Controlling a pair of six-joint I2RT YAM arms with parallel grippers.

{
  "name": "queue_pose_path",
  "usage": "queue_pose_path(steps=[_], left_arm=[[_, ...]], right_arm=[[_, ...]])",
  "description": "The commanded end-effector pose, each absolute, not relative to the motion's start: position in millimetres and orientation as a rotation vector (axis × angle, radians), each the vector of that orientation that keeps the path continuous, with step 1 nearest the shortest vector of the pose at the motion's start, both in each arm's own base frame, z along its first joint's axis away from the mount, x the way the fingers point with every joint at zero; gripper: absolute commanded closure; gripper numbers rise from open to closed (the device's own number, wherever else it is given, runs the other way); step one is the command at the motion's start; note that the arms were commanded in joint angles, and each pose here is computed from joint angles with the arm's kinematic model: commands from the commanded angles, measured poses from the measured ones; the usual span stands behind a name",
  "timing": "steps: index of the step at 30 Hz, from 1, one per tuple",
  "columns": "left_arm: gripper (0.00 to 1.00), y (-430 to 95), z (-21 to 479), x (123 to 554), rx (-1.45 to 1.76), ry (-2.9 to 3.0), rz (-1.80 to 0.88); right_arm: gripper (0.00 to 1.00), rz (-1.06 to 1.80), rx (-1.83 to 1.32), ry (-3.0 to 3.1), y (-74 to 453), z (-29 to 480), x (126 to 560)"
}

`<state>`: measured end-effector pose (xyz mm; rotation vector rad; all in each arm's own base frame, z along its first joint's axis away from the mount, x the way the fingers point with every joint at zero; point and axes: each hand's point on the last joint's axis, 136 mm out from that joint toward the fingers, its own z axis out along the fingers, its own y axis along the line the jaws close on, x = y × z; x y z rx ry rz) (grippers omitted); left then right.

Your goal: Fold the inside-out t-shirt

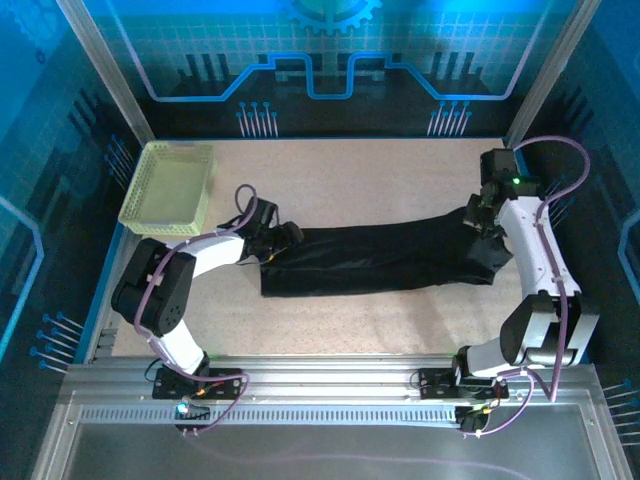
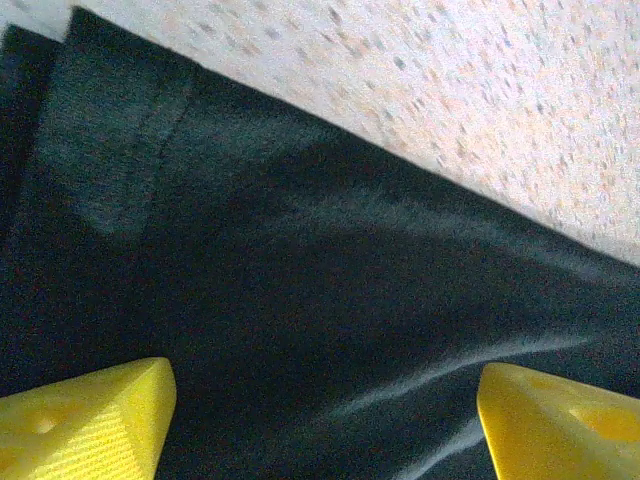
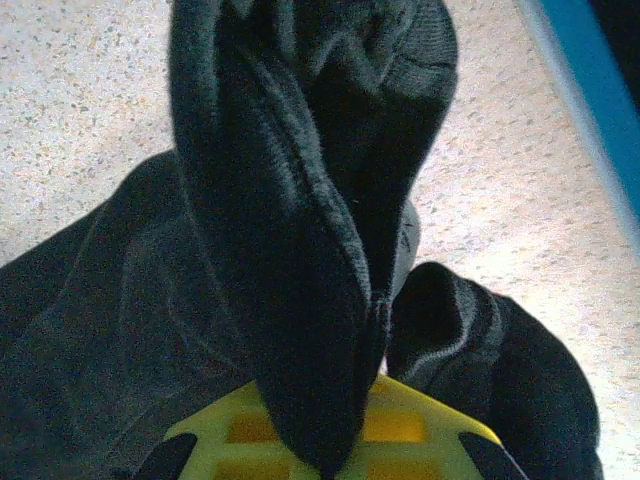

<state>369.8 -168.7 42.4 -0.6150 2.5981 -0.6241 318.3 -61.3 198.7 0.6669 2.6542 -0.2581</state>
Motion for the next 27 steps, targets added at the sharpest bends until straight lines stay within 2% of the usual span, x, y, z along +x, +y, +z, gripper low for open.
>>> queue_pose_path(steps=[1, 5, 8, 20, 27], left_arm=[[0.18, -179.9, 55.1, 365.7, -0.571, 2.617, -0.545], [0.17, -202.5, 74.1, 363.6, -0.487, 2.607, -0.549], [0.17, -206.6, 76.8, 360.9, -0.485, 2.595, -0.559], [0.19, -163.3, 48.3, 340.4, -0.632, 2.583, -0.501], [0.26, -170.6, 33.8, 334.9, -0.612, 2.601, -0.559]], right_arm=[[1.0, -0.433, 0.559, 2.668, -61.9, 222.0, 316.6], [1.0, -0.573, 0.417, 2.707, -40.2, 228.0, 324.5], [1.0, -0.574, 0.325, 2.724, -11.7, 226.8, 331.2], [1.0, -0.492, 0.004, 2.722, 118.3, 221.9, 344.6], [1.0, -0.456, -0.171, 2.748, 196.2, 202.9, 345.6]])
